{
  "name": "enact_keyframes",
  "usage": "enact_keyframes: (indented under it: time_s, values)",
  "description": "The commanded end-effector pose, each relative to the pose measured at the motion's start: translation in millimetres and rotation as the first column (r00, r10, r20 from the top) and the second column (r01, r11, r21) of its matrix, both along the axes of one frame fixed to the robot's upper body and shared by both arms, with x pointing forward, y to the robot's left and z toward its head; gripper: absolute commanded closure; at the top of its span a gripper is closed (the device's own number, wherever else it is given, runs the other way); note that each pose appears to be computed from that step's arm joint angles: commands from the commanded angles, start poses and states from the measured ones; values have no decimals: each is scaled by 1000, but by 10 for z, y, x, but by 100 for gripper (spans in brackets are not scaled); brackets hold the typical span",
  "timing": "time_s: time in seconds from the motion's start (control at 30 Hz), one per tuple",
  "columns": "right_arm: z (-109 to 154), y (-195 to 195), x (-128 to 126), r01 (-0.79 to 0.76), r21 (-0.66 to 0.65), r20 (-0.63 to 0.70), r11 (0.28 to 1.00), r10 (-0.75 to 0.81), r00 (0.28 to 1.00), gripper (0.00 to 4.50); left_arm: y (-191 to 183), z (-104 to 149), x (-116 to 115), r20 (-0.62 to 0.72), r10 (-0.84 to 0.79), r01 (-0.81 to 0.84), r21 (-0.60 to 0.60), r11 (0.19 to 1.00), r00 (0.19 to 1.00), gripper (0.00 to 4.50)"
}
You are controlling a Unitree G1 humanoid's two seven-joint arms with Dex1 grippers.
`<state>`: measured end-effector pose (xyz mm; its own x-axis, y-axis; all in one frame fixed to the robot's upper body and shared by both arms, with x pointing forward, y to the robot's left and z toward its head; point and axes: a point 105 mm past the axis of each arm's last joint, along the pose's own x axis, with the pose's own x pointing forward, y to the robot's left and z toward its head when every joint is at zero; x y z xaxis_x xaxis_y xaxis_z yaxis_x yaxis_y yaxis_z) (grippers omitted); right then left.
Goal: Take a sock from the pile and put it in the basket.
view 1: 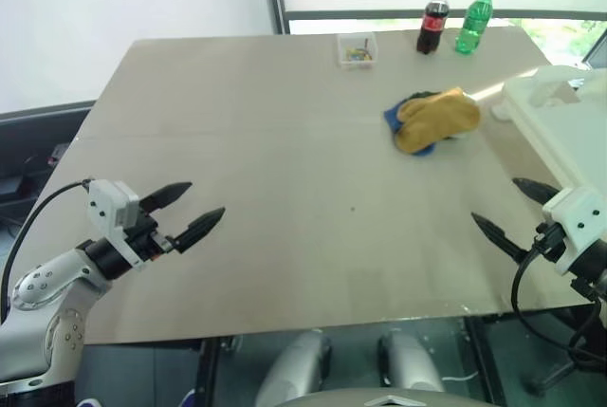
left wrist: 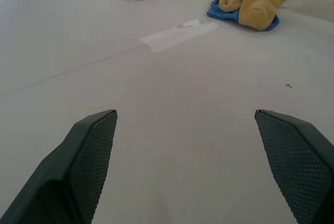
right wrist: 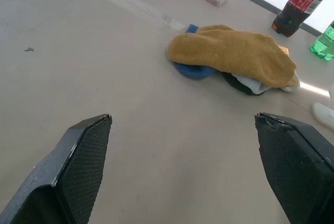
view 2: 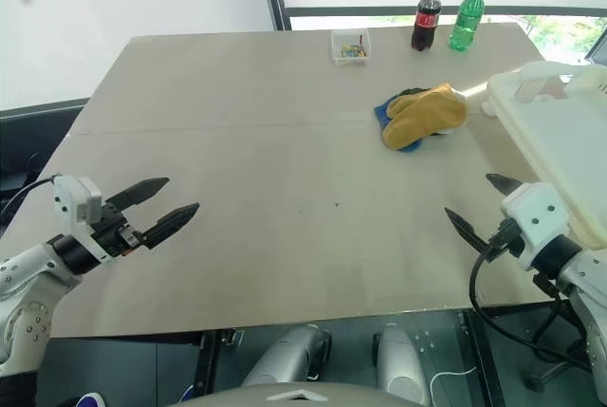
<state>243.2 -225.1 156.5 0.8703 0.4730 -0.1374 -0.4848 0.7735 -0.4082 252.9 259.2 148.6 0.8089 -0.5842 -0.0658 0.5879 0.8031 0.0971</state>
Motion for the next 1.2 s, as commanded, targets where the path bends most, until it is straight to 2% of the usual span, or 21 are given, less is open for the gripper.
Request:
enact_keyframes:
  time_s: [0.03, 0.2, 0.33, 0.63, 0.9, 1.07, 1.2]
  values:
    - [59, 61, 10, -5, 11, 28, 1000, 5, 1000, 0, -46, 91, 29, 36, -15, 15, -1, 1000, 999, 4]
    - [9, 222, 108, -12, 49, 22, 999, 11, 1000, 0, -168, 139, 73, 52, -41, 43, -36, 998, 998, 4]
    - [-8, 320, 188, -9, 10, 28, 1000, 8, 1000, 0, -201, 138, 81, 53, -47, 49, -37, 998, 997, 4]
    - [-18, 632, 538, -10, -4, 45, 1000, 10, 999, 0, -481, 195, 74, 79, -130, 136, -78, 988, 988, 4]
    - [-119, 894, 1052, 22, -38, 54, 999, -20, 998, 0, -579, 312, -47, 129, -253, 267, -107, 958, 959, 4]
    - [-48, 1050, 1452, 46, -38, 84, 998, -42, 996, 0, -622, 371, -38, 140, -283, 297, -95, 950, 949, 4]
    - [-24, 1072, 1675, 72, -35, 97, 997, -68, 993, 0, -673, 450, -53, 155, -316, 333, -98, 938, 936, 4]
